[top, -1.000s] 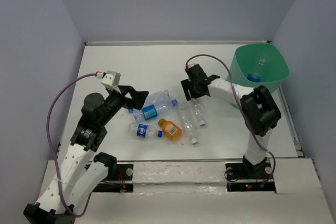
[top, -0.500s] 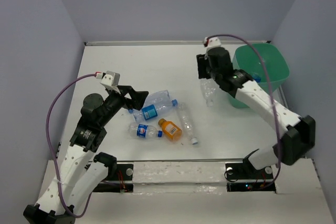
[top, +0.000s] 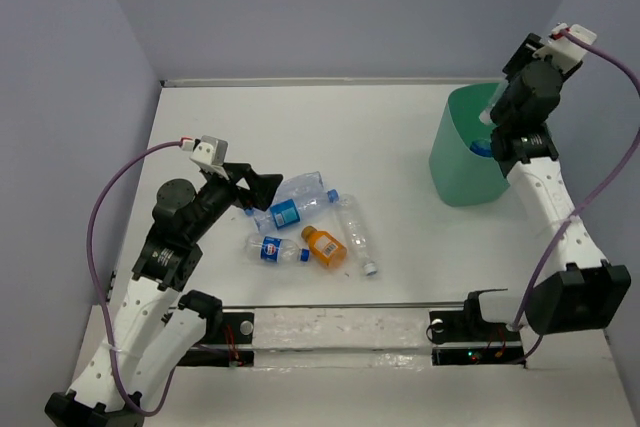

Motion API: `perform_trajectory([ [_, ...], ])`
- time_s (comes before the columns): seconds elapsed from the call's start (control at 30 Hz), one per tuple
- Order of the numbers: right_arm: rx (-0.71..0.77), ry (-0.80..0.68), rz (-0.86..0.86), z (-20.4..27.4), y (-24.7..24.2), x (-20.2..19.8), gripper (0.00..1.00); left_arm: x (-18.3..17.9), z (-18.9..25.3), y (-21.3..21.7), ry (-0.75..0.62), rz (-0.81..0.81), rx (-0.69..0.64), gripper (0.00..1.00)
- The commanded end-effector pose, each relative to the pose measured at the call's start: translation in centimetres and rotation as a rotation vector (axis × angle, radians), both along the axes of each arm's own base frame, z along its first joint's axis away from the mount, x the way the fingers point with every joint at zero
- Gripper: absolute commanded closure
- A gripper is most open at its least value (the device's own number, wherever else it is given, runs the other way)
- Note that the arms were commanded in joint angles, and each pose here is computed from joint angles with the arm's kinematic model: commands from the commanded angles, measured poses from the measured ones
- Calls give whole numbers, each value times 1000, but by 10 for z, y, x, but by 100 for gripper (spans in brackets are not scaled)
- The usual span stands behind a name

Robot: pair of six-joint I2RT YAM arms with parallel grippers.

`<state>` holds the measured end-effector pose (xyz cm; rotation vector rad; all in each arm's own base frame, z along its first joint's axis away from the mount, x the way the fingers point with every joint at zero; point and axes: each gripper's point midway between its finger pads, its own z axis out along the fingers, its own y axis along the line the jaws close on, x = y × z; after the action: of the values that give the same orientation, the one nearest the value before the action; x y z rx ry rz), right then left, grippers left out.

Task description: Put the plastic bottles in the bin

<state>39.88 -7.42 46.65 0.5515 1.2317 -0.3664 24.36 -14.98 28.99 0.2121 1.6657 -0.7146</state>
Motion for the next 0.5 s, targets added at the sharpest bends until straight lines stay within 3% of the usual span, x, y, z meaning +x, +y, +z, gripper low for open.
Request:
perform_trajectory([
  [0.0,0,37,-53,-39,-21,18,59,-6,33,-2,-87,-28,-30,1],
  [0.07,13,65,-50,-51,-21,19,54,-5,32,-3,-85,-28,-29,1],
  [0.1,38,43,-11,-52,-15,15,37,-6,32,-3,-85,-30,-29,1],
  [0.17,57,17,56,-44,-6,7,15,-5,31,-3,-83,-30,-27,1],
  [0.3,85,17,209,-27,28,-3,12,-3,29,-4,-73,-34,-25,1],
  [0.37,72,61,337,-38,79,-2,16,-3,29,-4,-70,-33,-24,1],
  [0.47,46,224,548,-91,168,-4,22,2,24,-1,-55,-4,-16,1],
])
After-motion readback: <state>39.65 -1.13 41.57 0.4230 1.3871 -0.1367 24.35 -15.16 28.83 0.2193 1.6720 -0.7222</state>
